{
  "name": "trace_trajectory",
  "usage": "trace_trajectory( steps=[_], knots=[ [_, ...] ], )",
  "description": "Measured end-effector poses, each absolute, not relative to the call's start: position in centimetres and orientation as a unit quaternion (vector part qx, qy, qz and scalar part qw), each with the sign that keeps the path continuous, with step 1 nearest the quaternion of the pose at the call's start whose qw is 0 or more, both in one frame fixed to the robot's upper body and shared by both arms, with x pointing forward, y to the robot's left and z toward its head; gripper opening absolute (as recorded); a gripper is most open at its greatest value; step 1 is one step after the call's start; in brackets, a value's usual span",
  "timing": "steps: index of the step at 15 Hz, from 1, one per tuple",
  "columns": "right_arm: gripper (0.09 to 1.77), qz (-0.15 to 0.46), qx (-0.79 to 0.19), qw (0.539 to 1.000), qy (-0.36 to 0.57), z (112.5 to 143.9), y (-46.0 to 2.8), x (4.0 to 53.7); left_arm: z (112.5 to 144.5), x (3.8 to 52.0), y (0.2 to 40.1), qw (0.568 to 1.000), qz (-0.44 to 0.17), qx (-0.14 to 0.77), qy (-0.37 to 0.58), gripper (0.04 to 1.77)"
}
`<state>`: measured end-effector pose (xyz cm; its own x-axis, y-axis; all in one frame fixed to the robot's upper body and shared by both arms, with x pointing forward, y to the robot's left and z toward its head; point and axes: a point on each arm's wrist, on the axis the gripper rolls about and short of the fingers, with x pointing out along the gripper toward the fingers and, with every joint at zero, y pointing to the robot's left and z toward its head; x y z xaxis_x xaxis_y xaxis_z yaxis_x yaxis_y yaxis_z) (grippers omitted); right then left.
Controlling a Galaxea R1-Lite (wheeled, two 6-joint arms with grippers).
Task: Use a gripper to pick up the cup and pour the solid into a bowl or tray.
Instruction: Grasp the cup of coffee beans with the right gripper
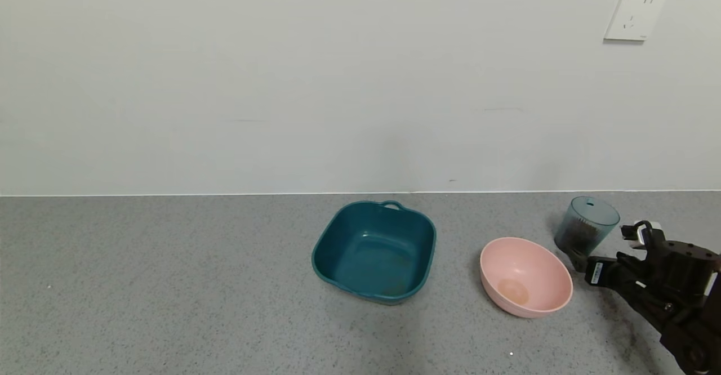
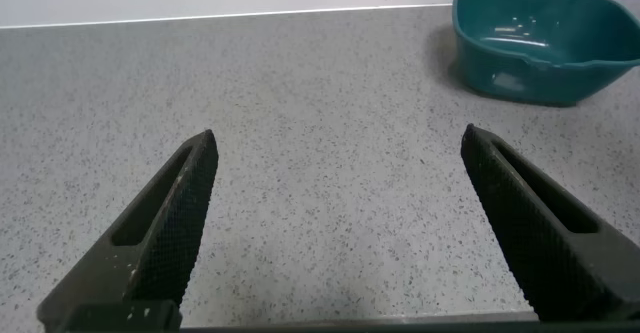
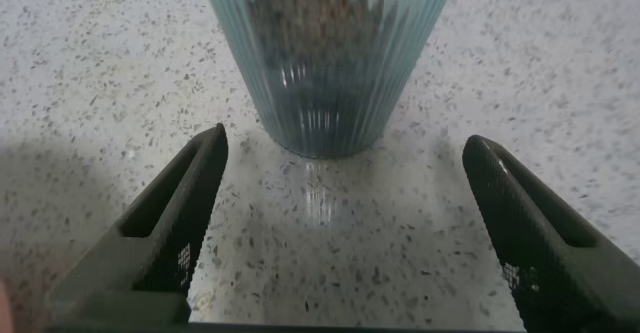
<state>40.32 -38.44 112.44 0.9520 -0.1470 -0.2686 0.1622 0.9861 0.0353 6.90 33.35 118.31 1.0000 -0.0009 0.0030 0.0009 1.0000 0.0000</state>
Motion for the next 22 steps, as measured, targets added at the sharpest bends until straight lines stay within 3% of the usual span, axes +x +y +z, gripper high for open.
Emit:
trace_trajectory(
  steps=[22],
  knots=[
    [1.71,-0.073,0.030,0.994,0.071,111.9,-38.8,46.2,118.3,6.9,33.4,1.000,0.000,0.000,-0.001,1.75]
  ],
)
